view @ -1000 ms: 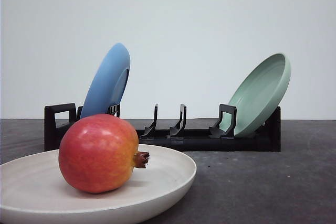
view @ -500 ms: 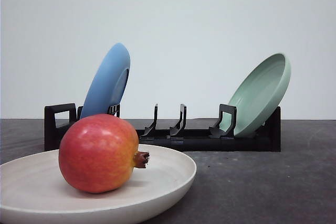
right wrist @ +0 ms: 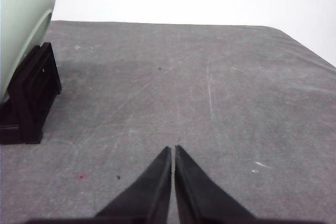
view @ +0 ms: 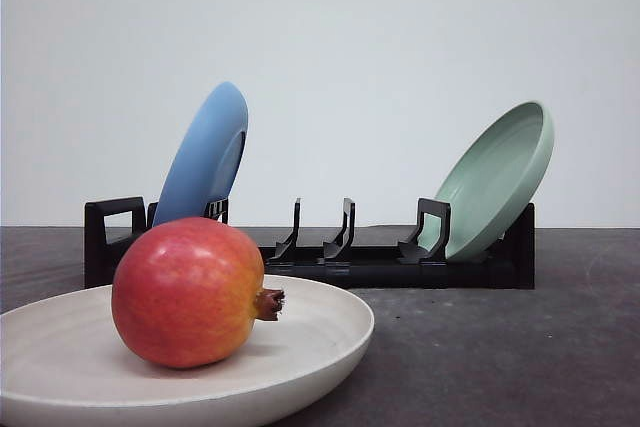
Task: Place pomegranate in white plate
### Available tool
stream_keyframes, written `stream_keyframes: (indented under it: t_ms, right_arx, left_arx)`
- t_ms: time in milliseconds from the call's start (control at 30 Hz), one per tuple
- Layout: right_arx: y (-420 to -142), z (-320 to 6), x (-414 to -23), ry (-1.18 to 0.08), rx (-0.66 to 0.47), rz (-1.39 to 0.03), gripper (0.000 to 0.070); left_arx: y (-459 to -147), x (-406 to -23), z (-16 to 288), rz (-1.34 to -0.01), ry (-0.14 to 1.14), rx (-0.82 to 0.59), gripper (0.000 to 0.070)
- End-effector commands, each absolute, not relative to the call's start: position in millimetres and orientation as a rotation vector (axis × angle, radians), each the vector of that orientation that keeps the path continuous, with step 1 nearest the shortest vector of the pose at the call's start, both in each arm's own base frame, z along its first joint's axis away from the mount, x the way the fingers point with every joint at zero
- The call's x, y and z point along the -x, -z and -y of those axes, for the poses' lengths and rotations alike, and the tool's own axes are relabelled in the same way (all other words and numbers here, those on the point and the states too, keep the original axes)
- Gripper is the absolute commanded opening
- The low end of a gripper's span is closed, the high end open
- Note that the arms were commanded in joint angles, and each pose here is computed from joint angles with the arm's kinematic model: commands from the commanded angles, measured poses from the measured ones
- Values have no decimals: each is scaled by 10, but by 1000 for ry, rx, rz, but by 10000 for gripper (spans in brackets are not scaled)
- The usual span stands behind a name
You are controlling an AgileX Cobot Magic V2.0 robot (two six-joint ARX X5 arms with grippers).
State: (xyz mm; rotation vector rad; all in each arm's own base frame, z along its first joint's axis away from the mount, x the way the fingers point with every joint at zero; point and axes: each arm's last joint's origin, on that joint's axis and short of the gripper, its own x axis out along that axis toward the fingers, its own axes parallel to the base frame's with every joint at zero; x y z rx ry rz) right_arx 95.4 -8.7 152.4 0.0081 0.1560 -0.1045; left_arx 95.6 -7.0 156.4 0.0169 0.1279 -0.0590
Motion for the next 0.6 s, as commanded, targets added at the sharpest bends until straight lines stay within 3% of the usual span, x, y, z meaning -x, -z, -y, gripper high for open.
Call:
stream_keyframes:
  t_ms: [0, 567]
  right_arx:
    - [-1520, 90, -957, 106, -1, -150, 6]
    - [-1520, 90, -957, 106, -1, -150, 6]
  left_arx:
    - [-1543, -961, 71, -125, 61, -14, 0]
    - [-1542, -962, 71, -126, 61, -14, 0]
